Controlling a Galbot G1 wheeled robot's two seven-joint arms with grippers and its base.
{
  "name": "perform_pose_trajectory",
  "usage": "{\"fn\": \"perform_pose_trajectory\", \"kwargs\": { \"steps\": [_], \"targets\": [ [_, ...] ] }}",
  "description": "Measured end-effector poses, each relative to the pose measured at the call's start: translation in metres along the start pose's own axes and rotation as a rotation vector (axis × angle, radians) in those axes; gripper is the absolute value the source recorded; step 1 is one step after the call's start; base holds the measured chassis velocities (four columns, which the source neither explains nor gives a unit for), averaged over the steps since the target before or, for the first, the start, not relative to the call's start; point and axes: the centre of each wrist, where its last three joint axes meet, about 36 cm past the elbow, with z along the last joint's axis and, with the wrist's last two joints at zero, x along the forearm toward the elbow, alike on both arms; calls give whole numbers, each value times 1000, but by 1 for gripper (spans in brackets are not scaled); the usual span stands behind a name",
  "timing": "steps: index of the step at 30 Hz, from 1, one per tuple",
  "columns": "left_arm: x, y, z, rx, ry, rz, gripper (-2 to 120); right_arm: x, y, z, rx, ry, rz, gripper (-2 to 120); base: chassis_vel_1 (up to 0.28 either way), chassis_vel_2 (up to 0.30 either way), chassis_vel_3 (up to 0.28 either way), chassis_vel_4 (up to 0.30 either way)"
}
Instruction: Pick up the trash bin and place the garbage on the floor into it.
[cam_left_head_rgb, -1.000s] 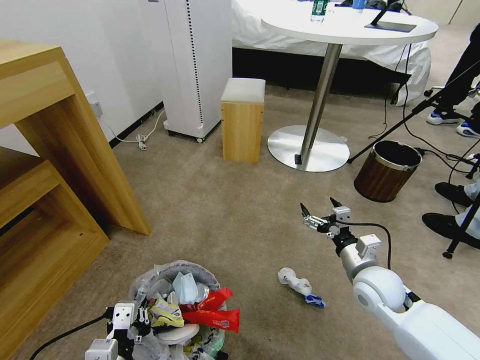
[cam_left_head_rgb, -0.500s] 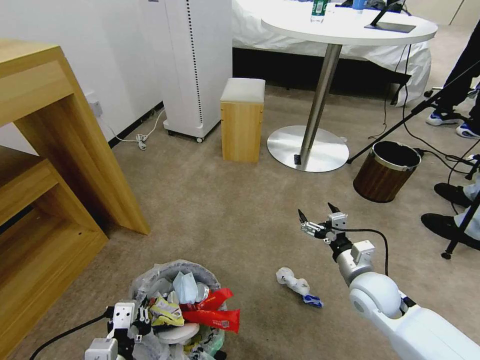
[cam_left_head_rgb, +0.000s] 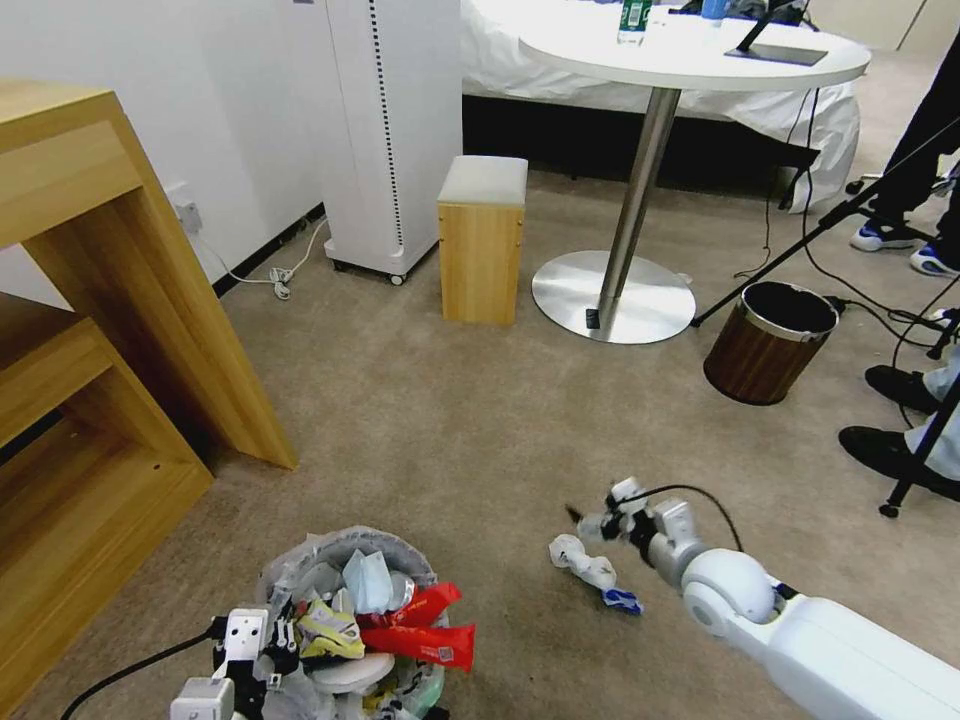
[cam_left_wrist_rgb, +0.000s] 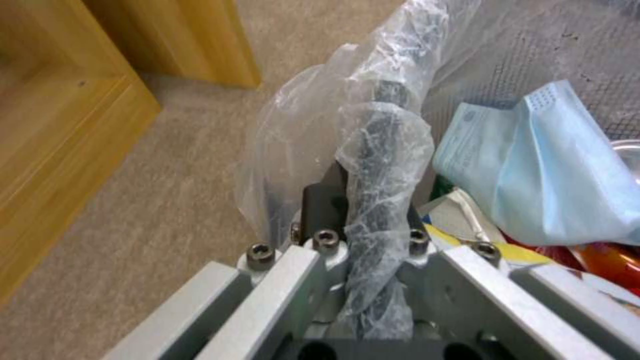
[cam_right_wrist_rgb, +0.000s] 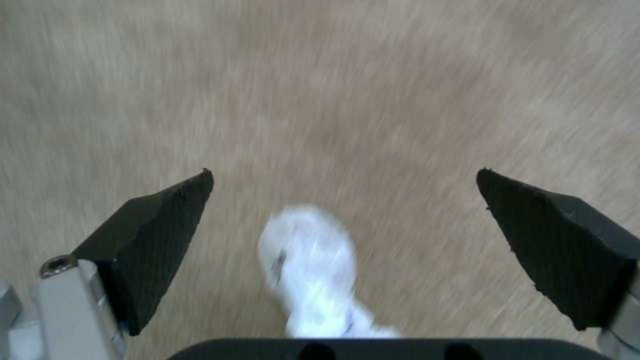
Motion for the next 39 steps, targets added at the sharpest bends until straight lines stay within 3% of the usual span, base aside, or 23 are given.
{"fn": "perform_pose_trajectory", "kwargs": {
  "steps": [7, 16, 32, 39],
  "targets": [
    [-3, 0, 9, -9, 14, -12, 0, -13, 11, 38, 29, 133, 24, 100, 0, 0, 0, 0],
    [-11, 1, 9, 8, 4, -1, 0, -32, 20, 72, 53, 153, 22, 100, 0, 0, 0, 0],
    [-19, 7, -11, 87, -31, 15, 0, -51, 21, 63, 101, 81, 39, 100, 0, 0, 0, 0],
    [-14, 6, -18, 84, -43, 25, 0, -54, 26, 77, 102, 106, 39, 100, 0, 0, 0, 0]
  ]
}}
